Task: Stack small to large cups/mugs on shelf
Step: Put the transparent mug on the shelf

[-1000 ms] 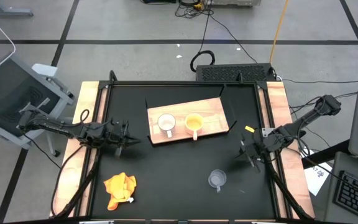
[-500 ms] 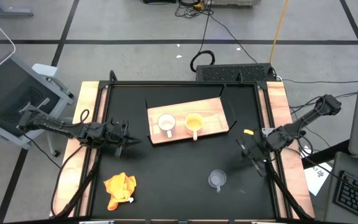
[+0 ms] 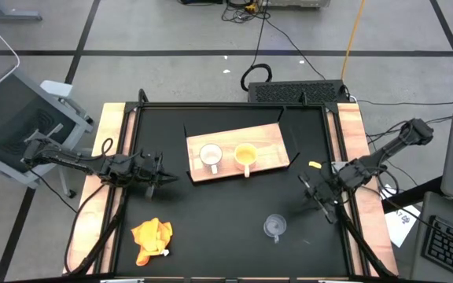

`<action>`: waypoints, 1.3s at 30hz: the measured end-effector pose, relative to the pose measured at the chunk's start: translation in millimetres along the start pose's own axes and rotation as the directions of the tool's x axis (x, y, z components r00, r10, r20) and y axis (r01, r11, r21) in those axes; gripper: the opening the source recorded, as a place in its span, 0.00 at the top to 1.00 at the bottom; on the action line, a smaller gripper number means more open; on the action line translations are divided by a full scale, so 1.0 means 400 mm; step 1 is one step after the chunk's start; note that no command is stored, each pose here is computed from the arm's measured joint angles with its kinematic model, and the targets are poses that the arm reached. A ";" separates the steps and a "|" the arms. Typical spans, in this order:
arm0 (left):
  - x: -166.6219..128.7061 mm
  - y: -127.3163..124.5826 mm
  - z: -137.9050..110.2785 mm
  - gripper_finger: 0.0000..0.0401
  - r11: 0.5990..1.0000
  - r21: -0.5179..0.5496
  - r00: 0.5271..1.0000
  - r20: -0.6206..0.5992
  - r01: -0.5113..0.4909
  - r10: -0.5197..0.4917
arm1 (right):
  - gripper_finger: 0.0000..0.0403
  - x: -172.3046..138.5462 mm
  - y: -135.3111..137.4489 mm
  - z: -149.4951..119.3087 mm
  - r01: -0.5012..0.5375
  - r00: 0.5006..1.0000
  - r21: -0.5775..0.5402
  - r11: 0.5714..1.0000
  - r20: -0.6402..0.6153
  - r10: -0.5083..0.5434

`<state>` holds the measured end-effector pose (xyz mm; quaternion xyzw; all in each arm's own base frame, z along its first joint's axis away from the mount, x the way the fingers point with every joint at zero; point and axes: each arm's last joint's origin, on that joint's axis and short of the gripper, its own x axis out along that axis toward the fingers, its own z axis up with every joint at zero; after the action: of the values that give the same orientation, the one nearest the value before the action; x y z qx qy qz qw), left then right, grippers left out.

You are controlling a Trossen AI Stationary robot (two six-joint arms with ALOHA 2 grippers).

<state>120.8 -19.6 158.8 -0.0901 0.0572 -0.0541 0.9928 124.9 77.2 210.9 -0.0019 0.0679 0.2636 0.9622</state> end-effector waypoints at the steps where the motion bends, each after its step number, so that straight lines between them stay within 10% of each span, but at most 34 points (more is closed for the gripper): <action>1: 0.000 0.000 -0.001 0.98 1.000 0.000 1.000 -0.002 0.000 0.000 | 1.00 0.005 0.000 0.007 0.000 1.000 -0.010 1.000 -0.014 -0.001; 20: 0.000 0.002 -0.010 0.98 1.000 -0.018 0.999 -0.043 -0.009 0.008 | 1.00 0.112 0.008 0.161 0.035 0.879 0.016 0.999 -0.475 -0.023; 39: 0.000 0.002 -0.010 0.98 1.000 0.009 0.999 -0.043 -0.008 0.008 | 1.00 0.210 -0.021 0.239 0.239 0.728 0.022 0.971 -0.665 -0.164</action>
<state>120.3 -19.5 154.6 -0.0844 0.0785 -0.0522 0.9920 213.2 116.6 294.3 -0.0507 0.4158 0.1358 0.8978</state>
